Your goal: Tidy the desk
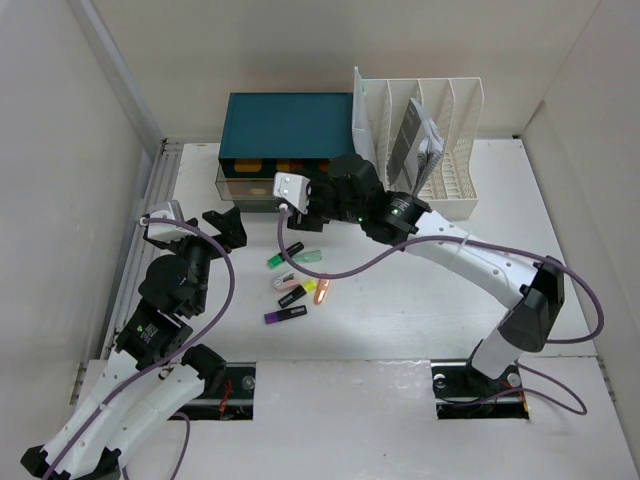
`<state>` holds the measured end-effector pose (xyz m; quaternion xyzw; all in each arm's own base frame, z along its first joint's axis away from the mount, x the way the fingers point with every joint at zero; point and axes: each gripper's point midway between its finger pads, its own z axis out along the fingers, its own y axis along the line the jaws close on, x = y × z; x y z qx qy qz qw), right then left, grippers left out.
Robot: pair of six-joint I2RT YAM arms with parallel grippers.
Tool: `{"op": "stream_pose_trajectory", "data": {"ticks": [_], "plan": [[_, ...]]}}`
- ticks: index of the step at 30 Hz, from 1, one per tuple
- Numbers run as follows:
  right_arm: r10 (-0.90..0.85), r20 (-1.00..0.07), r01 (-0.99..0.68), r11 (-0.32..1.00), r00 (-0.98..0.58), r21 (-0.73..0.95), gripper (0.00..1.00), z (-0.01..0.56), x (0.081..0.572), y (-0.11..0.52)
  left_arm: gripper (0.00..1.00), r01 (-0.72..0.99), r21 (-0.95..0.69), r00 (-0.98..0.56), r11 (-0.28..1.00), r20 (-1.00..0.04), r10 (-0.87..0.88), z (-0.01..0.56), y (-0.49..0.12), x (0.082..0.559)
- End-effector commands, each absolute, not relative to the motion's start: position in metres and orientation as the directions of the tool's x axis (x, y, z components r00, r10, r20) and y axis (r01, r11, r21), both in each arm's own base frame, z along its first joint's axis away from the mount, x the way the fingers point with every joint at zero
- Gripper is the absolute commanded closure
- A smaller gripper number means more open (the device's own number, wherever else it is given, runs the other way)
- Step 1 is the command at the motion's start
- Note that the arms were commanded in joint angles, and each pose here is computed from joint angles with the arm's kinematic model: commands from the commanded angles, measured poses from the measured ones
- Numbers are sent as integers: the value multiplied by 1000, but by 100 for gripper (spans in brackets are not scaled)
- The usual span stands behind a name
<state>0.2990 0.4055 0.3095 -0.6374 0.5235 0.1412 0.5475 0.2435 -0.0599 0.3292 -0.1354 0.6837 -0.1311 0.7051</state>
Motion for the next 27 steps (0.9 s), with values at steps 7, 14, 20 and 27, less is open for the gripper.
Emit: {"op": "stream_pose_trajectory", "data": {"ticks": [7, 14, 20, 27], "plan": [[-500, -809, -554, 597, 309, -580, 67, 367, 376, 391, 0, 1, -392, 61, 920, -918, -392, 339, -58, 244], [-480, -839, -461, 703, 255, -542, 75, 378, 399, 378, 0, 10, -392, 58, 920, -918, -392, 339, -60, 244], [-456, -860, -421, 751, 227, -509, 77, 379, 412, 370, 0, 7, -387, 51, 922, -921, -387, 337, -61, 245], [-425, -899, -490, 763, 110, -421, 77, 358, 423, 366, 0, 4, -382, 44, 924, -923, -382, 335, -62, 247]]}}
